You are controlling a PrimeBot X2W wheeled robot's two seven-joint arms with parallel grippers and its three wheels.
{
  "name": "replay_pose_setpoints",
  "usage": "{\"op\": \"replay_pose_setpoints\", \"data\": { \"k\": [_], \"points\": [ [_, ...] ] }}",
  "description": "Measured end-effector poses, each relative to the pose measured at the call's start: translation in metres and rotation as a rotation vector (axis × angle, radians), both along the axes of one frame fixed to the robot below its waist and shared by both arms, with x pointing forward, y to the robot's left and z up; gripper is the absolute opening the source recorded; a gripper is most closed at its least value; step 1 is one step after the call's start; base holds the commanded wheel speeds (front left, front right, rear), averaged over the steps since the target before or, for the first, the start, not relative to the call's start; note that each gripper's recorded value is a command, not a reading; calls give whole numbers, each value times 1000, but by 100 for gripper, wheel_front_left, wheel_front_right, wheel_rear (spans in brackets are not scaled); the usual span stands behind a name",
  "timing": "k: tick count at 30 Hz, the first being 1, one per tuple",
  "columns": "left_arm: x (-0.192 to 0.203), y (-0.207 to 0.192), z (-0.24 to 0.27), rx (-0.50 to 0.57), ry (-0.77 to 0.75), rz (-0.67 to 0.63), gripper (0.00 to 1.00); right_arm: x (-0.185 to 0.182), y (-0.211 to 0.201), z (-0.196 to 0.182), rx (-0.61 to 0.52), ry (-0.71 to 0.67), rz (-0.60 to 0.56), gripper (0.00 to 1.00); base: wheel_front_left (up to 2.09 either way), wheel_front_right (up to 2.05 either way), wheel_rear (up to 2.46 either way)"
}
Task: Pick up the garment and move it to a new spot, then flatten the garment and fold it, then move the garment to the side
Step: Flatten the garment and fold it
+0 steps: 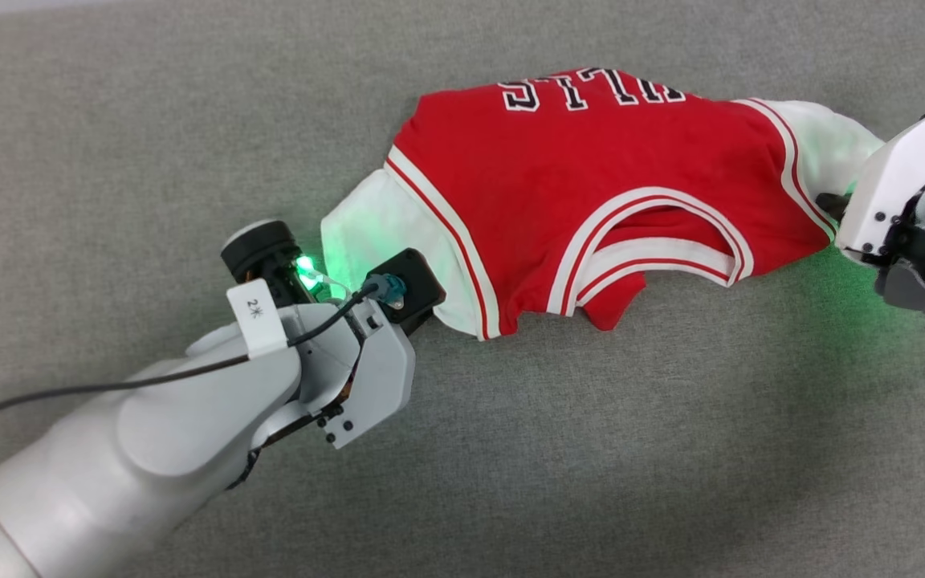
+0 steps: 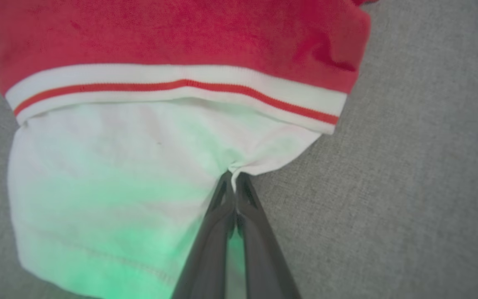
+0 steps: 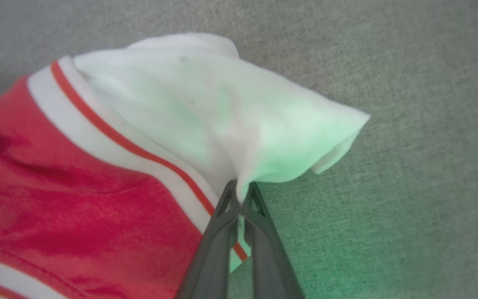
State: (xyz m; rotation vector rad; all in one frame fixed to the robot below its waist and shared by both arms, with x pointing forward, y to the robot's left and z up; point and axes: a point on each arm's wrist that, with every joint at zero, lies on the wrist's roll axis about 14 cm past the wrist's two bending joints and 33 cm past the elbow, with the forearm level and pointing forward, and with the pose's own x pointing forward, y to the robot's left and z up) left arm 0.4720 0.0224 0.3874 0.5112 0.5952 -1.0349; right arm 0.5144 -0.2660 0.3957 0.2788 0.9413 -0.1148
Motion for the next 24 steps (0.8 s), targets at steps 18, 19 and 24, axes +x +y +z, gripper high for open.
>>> {"op": "replay_pose_setpoints", "data": {
  "k": [18, 19, 24],
  "points": [
    [66, 56, 128, -503, -205, 420, 0, 38, 45, 119, 52, -423, 123, 0, 0, 0, 0],
    [73, 64, 141, -537, -229, 455, 0, 43, 48, 128, 61, -458, 122, 0, 0, 0, 0],
    [104, 94, 187, -635, -320, 570, 0, 77, 58, 179, 116, -653, 78, 0, 0, 0, 0]
  ]
}}
